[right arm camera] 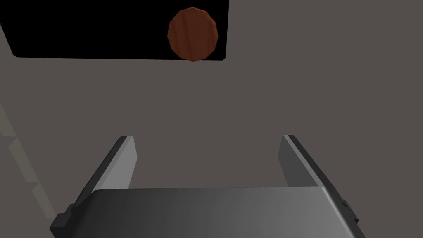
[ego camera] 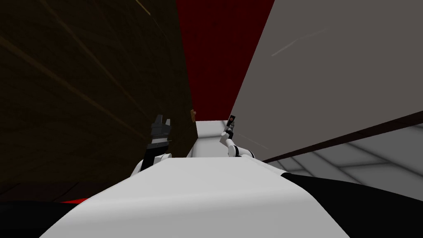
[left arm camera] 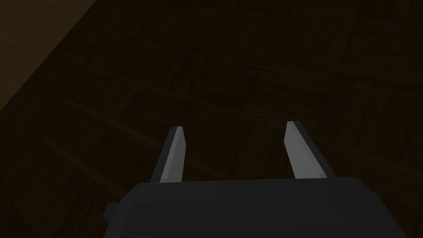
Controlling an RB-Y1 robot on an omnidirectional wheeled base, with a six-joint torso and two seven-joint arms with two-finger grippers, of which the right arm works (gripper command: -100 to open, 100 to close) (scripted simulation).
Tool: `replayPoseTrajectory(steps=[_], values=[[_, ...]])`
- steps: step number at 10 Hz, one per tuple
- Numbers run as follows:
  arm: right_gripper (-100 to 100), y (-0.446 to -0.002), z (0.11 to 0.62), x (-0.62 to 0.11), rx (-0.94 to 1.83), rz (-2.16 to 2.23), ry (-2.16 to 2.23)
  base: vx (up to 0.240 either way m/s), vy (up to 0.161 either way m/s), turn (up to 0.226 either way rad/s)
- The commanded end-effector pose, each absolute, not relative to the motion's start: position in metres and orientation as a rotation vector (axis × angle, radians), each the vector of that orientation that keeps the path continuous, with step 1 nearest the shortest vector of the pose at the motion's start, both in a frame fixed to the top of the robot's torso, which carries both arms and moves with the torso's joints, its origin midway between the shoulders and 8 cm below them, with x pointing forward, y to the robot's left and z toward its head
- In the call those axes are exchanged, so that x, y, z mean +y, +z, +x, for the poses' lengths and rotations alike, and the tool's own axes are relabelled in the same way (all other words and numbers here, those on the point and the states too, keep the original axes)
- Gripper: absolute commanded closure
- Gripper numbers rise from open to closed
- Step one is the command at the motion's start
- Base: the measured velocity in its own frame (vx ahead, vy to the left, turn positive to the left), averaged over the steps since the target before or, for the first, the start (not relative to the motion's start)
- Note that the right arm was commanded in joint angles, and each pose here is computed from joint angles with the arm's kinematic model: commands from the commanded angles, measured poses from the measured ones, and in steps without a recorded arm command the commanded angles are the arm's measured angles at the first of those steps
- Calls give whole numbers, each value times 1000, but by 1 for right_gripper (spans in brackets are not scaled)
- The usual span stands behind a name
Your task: Push the door open
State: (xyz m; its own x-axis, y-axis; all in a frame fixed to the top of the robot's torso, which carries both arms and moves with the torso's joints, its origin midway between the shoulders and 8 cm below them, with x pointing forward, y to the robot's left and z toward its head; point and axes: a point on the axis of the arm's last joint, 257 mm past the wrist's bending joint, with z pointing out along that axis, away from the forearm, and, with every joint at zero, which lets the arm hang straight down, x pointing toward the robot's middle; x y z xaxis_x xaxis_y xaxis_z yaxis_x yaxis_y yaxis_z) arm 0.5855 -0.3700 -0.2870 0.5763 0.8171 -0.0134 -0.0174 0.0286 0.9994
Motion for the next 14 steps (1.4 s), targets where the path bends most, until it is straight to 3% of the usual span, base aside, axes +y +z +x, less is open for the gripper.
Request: replayPoseTrajectory(steps=[1, 5, 8, 14], values=[[-100, -286, 589, -365, 737, 1406, 744, -70, 43, -7], [-100, -294, 589, -349, 746, 1432, 746, -22, 40, 45], [-100, -289, 588, -365, 736, 1417, 729, 59, -73, -5], [-100, -290, 586, -383, 733, 1418, 726, 185, -97, 8]])
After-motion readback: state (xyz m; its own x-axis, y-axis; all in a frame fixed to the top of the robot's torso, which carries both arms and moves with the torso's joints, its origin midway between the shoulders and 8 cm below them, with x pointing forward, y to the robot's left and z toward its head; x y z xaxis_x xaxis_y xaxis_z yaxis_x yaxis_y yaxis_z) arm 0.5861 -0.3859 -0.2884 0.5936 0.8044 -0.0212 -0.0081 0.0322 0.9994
